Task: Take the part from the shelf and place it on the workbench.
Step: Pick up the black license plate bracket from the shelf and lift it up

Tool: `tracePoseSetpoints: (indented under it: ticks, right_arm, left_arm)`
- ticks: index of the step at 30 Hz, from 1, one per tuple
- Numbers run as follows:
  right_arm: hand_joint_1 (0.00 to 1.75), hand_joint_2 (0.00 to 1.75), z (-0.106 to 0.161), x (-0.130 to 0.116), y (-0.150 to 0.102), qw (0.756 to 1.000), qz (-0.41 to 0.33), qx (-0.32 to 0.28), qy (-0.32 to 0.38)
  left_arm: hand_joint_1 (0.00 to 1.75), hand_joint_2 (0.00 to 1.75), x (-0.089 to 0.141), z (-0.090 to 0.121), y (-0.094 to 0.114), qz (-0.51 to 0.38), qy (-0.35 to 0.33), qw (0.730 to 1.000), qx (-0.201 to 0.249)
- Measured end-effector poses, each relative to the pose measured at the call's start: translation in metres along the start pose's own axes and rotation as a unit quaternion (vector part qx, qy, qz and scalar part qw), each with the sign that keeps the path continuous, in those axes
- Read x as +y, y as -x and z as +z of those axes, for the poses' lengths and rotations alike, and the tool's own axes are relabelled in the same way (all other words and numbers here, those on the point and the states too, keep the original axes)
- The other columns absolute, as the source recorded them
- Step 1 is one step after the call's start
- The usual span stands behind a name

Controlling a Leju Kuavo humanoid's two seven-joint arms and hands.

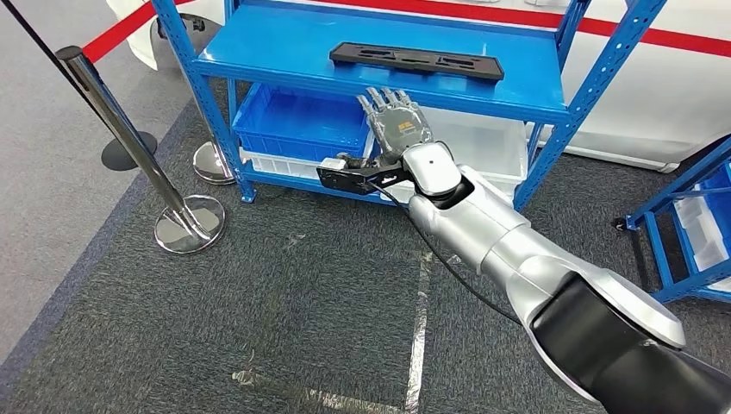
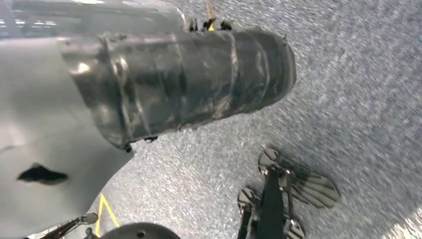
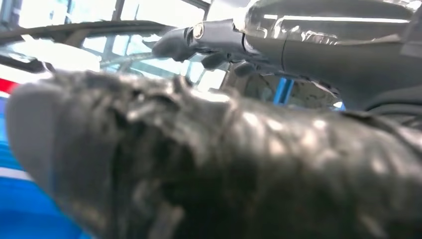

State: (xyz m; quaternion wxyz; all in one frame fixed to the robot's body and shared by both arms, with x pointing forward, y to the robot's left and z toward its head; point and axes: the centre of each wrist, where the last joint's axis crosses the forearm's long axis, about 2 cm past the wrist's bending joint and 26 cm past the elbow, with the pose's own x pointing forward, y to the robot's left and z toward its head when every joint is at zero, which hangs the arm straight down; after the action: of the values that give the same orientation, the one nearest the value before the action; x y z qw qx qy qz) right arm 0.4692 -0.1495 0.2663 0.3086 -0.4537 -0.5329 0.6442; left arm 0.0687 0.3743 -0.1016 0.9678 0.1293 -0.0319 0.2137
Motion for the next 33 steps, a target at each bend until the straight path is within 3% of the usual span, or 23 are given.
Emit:
tracePoseSetpoints:
  ticks: [16, 33]
  right_arm:
    - [0.0, 0.0, 0.003, 0.005, 0.025, 1.0, 0.002, 0.026, -0.014]
    - [0.0, 0.0, 0.005, 0.007, 0.035, 0.999, 0.006, 0.036, -0.023]
  left_arm:
    - [0.0, 0.0, 0.001, 0.0, 0.001, -0.005, -0.002, 1.0, 0.001]
    - [0.0, 0.0, 0.002, 0.0, -0.001, -0.005, -0.002, 1.0, -0.005]
